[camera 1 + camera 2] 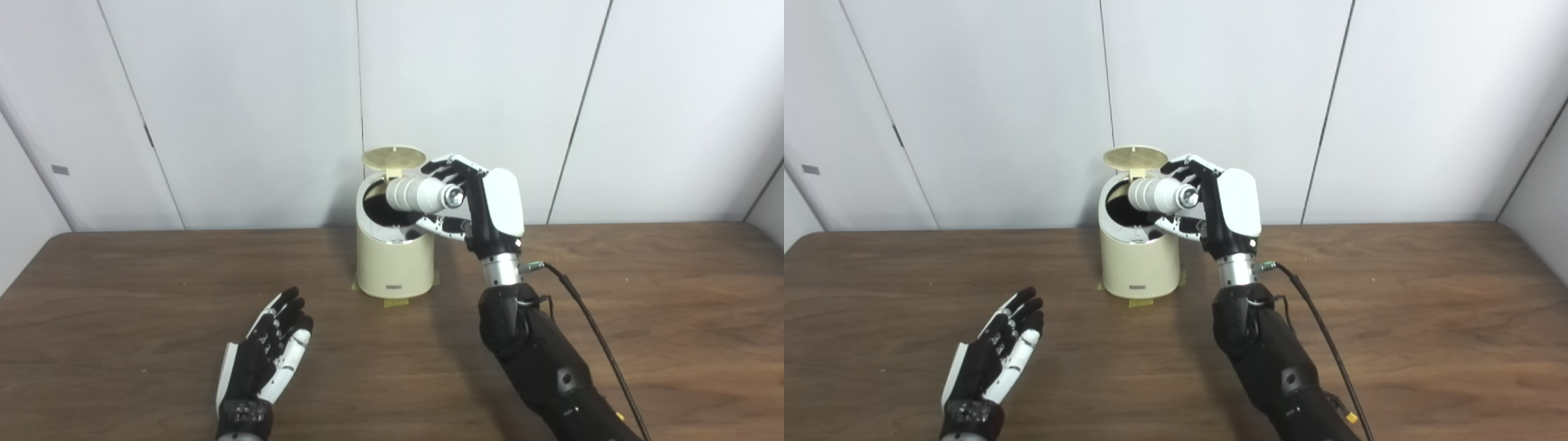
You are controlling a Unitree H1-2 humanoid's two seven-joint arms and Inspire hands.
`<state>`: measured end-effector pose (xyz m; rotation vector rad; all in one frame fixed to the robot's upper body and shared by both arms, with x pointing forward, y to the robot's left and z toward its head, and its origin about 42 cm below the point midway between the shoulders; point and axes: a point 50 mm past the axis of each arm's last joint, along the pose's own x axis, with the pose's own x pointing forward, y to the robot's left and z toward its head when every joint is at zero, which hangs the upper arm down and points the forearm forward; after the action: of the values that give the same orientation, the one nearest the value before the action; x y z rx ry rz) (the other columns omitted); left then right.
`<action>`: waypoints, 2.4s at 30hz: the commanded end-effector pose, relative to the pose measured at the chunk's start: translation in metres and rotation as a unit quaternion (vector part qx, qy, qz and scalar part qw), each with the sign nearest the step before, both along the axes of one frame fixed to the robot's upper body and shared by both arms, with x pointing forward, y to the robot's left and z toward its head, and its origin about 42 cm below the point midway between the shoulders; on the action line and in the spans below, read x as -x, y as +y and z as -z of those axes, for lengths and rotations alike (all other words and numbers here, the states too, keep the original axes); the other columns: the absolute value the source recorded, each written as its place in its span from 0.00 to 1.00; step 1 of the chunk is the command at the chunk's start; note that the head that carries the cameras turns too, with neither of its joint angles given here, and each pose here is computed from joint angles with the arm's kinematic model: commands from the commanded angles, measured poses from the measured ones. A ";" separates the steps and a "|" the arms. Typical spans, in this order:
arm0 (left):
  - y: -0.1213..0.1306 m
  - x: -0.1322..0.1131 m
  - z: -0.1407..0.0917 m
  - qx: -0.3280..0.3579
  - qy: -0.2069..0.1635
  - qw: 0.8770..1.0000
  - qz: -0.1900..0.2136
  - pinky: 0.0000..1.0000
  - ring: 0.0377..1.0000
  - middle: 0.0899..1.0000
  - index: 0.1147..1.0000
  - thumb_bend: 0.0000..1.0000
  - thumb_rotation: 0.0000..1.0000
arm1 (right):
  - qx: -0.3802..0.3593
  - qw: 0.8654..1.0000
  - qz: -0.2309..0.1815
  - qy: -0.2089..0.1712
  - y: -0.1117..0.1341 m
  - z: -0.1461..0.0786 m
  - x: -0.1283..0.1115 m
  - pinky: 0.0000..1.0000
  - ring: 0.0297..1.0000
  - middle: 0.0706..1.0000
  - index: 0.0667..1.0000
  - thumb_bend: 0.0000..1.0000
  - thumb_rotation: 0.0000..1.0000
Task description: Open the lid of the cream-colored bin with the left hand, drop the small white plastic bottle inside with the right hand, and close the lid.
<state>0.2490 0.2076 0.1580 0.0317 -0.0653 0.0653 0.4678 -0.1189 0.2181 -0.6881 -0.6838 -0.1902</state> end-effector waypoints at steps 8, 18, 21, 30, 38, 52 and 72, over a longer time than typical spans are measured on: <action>-0.001 0.011 -0.002 0.006 -0.013 1.000 -0.005 0.84 0.86 0.85 0.88 0.54 0.49 | -0.004 1.000 -0.003 -0.015 0.006 -0.029 -0.005 0.31 0.43 0.51 0.52 0.49 0.00; -0.002 0.010 -0.002 0.005 -0.019 1.000 -0.003 0.83 0.86 0.85 0.89 0.49 0.41 | -0.004 1.000 -0.005 -0.013 0.006 -0.027 -0.006 0.31 0.43 0.51 0.52 0.49 0.00; -0.002 0.011 -0.002 0.004 -0.020 1.000 -0.003 0.83 0.86 0.85 0.89 0.48 0.41 | -0.003 1.000 -0.006 -0.011 0.005 -0.026 -0.006 0.31 0.43 0.51 0.52 0.49 0.00; -0.002 0.011 -0.001 0.005 -0.018 1.000 -0.003 0.83 0.85 0.85 0.90 0.49 0.40 | 0.003 1.000 -0.006 -0.005 0.005 -0.024 -0.006 0.32 0.43 0.52 0.52 0.49 0.00; -0.003 0.012 -0.001 0.005 -0.018 1.000 -0.002 0.84 0.86 0.85 0.92 0.49 0.41 | 0.023 1.000 0.003 -0.005 0.004 -0.020 -0.005 0.42 0.58 0.70 0.66 0.92 0.08; -0.002 0.012 -0.002 -0.001 -0.016 1.000 0.002 0.86 0.88 0.89 0.94 0.50 0.41 | 0.038 0.999 0.007 0.006 0.004 -0.017 -0.005 0.47 0.65 0.76 0.72 0.97 0.11; 0.004 0.009 -0.001 -0.002 -0.013 1.000 -0.001 0.86 0.89 0.90 0.94 0.50 0.42 | -0.035 0.999 0.024 -0.017 -0.025 -0.030 0.005 0.43 0.60 0.70 0.69 0.85 0.13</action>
<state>0.2490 0.2100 0.1582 0.0364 -0.0686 0.0666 0.4574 -0.1423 0.2199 -0.6711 -0.6163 -0.2397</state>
